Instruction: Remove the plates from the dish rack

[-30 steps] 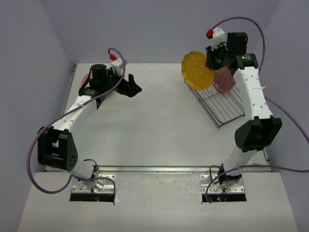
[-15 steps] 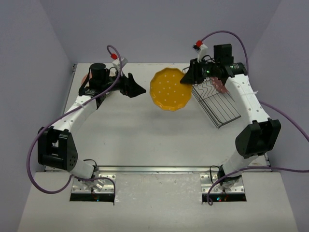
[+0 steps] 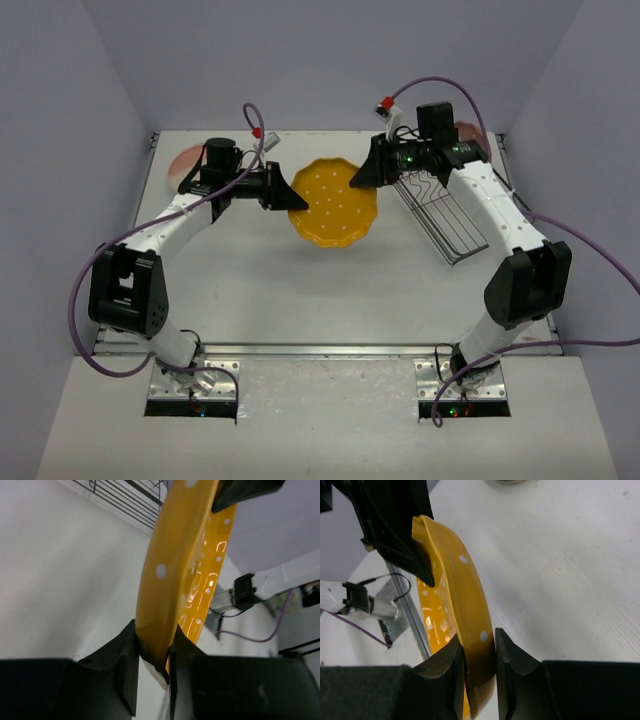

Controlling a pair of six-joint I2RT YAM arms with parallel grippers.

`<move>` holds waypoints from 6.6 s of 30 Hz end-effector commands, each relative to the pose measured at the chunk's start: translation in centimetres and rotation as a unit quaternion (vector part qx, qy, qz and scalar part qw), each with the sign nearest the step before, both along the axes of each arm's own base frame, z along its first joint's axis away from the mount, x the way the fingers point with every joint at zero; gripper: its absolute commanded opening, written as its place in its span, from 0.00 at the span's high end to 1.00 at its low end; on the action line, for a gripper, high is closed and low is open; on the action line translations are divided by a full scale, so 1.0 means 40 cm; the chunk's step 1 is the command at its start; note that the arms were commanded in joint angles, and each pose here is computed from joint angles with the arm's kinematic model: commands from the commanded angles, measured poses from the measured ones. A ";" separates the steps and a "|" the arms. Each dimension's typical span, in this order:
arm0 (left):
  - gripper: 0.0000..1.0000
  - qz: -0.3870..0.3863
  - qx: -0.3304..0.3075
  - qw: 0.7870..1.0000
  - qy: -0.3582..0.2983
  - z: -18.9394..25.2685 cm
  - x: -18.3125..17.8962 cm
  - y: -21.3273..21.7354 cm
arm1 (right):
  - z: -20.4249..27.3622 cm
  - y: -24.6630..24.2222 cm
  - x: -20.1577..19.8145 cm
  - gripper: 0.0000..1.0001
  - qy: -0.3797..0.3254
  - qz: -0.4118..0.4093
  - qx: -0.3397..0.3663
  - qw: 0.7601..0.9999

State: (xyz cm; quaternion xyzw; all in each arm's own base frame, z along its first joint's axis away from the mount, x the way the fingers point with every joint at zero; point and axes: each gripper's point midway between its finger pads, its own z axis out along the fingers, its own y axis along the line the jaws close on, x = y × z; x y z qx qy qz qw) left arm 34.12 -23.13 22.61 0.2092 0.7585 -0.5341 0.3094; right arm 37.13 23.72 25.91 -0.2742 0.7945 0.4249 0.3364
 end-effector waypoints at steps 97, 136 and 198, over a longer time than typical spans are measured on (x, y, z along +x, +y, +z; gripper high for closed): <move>0.24 0.232 0.399 0.835 -0.299 -0.032 0.082 0.208 | -0.098 -0.889 0.465 0.02 -0.108 -0.369 -0.371 0.845; 0.00 0.246 0.327 0.859 -0.307 0.090 0.051 0.166 | -0.133 -0.849 0.456 0.90 -0.115 -0.356 -0.312 0.874; 0.59 0.013 0.026 0.993 -0.112 0.131 -0.093 0.050 | 0.202 0.101 -0.100 1.00 -0.086 0.080 0.116 0.986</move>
